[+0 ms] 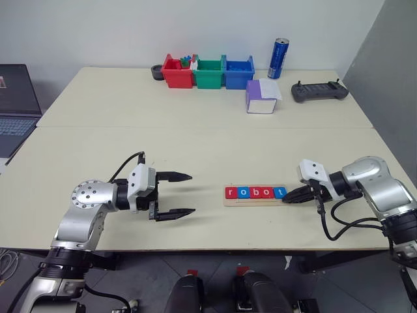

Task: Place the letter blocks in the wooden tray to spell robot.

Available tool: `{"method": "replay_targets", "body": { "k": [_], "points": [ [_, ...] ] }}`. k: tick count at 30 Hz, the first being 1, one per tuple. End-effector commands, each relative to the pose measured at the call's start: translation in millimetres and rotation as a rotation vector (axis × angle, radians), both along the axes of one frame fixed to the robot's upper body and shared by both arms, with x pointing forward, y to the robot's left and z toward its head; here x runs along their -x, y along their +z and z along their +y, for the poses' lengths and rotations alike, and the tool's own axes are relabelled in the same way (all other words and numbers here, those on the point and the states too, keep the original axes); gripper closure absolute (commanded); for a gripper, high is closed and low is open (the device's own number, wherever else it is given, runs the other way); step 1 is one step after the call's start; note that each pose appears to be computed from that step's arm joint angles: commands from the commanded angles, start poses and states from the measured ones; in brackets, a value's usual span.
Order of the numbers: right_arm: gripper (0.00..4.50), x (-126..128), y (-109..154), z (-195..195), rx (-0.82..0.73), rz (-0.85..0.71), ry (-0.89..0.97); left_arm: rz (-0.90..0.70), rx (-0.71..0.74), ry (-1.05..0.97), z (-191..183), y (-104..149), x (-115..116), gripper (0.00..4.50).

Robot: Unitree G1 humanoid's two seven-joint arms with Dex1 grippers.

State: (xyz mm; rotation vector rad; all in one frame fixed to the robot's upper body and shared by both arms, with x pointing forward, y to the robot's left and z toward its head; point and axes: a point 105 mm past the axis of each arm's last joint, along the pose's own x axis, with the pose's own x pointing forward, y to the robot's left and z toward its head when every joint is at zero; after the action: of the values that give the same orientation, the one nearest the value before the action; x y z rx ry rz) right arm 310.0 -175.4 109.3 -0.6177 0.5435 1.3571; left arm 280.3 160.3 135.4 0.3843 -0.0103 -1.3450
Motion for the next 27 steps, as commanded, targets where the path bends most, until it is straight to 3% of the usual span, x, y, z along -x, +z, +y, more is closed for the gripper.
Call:
{"method": "replay_targets", "body": {
  "k": [1,9,21,27],
  "points": [
    [4.47,-6.2,8.3,2.6,0.0,-0.042,0.012,-0.03,-0.002,0.002,1.1,6.5,-1.1,0.0],
    [4.47,-10.9,1.9,5.1,-0.003,-0.033,0.019,-0.034,-0.007,0.01,3.1,7.3,-0.6,0.0],
    [4.47,-11.4,14.3,4.7,-0.034,-0.04,0.028,-0.031,-0.01,0.016,4.9,7.8,1.2,0.0],
    [4.47,2.6,94.8,-17.4,-0.224,-0.121,-0.073,-0.039,0.011,0.025,10.8,19.7,7.2,0.0]
  ]
}}
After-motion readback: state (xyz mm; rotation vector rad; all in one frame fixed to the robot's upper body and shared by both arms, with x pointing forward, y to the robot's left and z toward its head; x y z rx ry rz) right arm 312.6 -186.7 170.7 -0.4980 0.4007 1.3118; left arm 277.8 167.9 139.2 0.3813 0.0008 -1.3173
